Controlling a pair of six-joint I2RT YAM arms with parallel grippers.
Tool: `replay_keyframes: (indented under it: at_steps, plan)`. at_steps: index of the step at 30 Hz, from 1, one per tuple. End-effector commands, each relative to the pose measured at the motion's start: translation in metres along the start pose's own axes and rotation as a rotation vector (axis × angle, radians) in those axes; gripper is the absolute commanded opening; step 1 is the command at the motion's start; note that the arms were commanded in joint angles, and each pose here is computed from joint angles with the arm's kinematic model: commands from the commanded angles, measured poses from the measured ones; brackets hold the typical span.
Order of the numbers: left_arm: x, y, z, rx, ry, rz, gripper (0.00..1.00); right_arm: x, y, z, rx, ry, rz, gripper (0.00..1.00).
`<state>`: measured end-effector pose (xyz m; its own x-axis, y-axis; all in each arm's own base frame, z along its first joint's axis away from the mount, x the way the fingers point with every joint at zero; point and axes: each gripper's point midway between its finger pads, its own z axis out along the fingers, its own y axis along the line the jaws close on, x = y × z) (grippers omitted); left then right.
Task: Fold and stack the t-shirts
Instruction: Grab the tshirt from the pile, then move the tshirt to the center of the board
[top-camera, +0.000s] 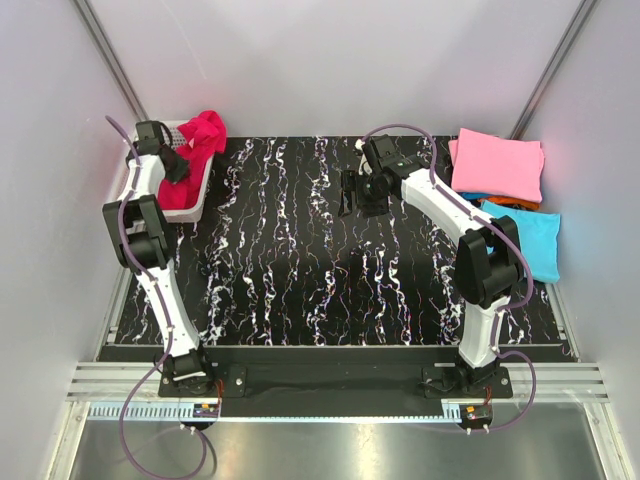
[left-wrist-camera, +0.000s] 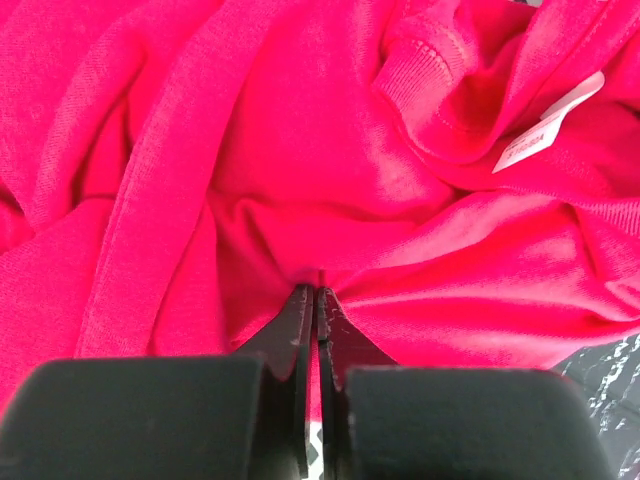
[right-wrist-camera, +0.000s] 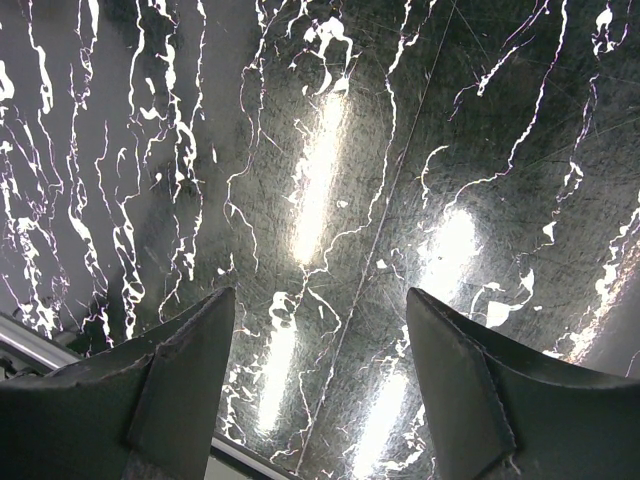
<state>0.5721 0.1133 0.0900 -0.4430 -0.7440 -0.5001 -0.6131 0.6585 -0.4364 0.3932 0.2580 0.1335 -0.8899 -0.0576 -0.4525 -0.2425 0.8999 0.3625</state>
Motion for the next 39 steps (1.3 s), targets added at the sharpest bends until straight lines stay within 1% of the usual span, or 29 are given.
replay_keyframes:
  at_steps: [1,5,8,9,12,13,16,17,19,20,23,24,26,27,29,30,31,32,34,36,38,39]
  plan:
    - [-0.017,-0.020,-0.017,0.074,-0.034,0.016,0.00,0.002,0.000,0.000,-0.011,0.012,0.016,0.76]
    - [-0.016,-0.024,-0.027,0.103,-0.027,0.037,0.00,0.006,-0.001,0.004,-0.013,0.028,0.019,0.76]
    - [-0.019,-0.029,-0.046,0.117,-0.043,0.033,0.00,0.005,-0.002,0.004,-0.009,0.026,0.022,0.75]
    - [-0.026,-0.038,-0.062,0.141,-0.066,0.032,0.00,0.006,-0.002,0.004,-0.007,0.026,0.021,0.76]
    - [-0.032,-0.051,-0.089,0.190,-0.086,0.035,0.00,0.002,-0.003,0.002,0.008,0.010,0.014,0.75]
    - [-0.040,-0.061,-0.111,0.220,-0.118,0.038,0.00,-0.001,-0.005,0.000,0.019,-0.002,0.012,0.75]
    - [-0.044,-0.081,-0.148,0.282,-0.156,0.066,0.00,-0.010,-0.008,-0.004,0.046,-0.034,0.008,0.76]
    - [-0.048,-0.092,-0.175,0.319,-0.190,0.078,0.00,-0.014,-0.010,-0.006,0.053,-0.045,0.012,0.76]
    - [-0.045,-0.109,-0.200,0.377,-0.207,0.110,0.00,-0.021,-0.014,-0.009,0.073,-0.071,0.030,0.76]
    - [-0.044,-0.119,-0.222,0.417,-0.227,0.129,0.00,-0.026,-0.018,-0.012,0.086,-0.086,0.044,0.76]
    - [-0.026,-0.152,-0.259,0.536,-0.232,0.207,0.00,-0.037,-0.031,-0.022,0.136,-0.135,0.095,0.76]
    - [-0.008,-0.173,-0.281,0.620,-0.217,0.269,0.00,-0.042,-0.039,-0.026,0.155,-0.154,0.132,0.76]
    - [0.014,-0.195,-0.302,0.711,-0.198,0.334,0.00,-0.049,-0.049,-0.038,0.190,-0.196,0.163,0.76]
    - [0.034,-0.211,-0.319,0.780,-0.172,0.388,0.00,-0.056,-0.065,-0.045,0.252,-0.237,0.198,0.76]
    - [0.068,-0.229,-0.334,0.852,-0.121,0.452,0.00,-0.064,-0.076,-0.062,0.287,-0.289,0.227,0.76]
    - [0.096,-0.242,-0.349,0.914,-0.082,0.506,0.00,-0.069,-0.088,-0.071,0.318,-0.319,0.259,0.76]
    - [0.111,-0.247,-0.354,0.940,-0.059,0.532,0.00,-0.071,-0.094,-0.077,0.332,-0.336,0.275,0.76]
    - [0.136,-0.252,-0.359,0.971,-0.012,0.560,0.00,-0.075,-0.096,-0.088,0.338,-0.366,0.283,0.76]
    - [0.162,-0.254,-0.372,1.018,0.039,0.598,0.00,-0.080,-0.107,-0.106,0.372,-0.414,0.304,0.76]
    - [0.197,-0.254,-0.377,1.053,0.107,0.653,0.00,-0.081,-0.113,-0.116,0.389,-0.439,0.317,0.77]
    - [0.222,-0.249,-0.381,1.086,0.163,0.697,0.00,-0.081,-0.121,-0.128,0.425,-0.474,0.332,0.77]
    - [0.243,-0.249,-0.388,1.121,0.190,0.752,0.00,-0.082,-0.124,-0.132,0.441,-0.492,0.344,0.77]
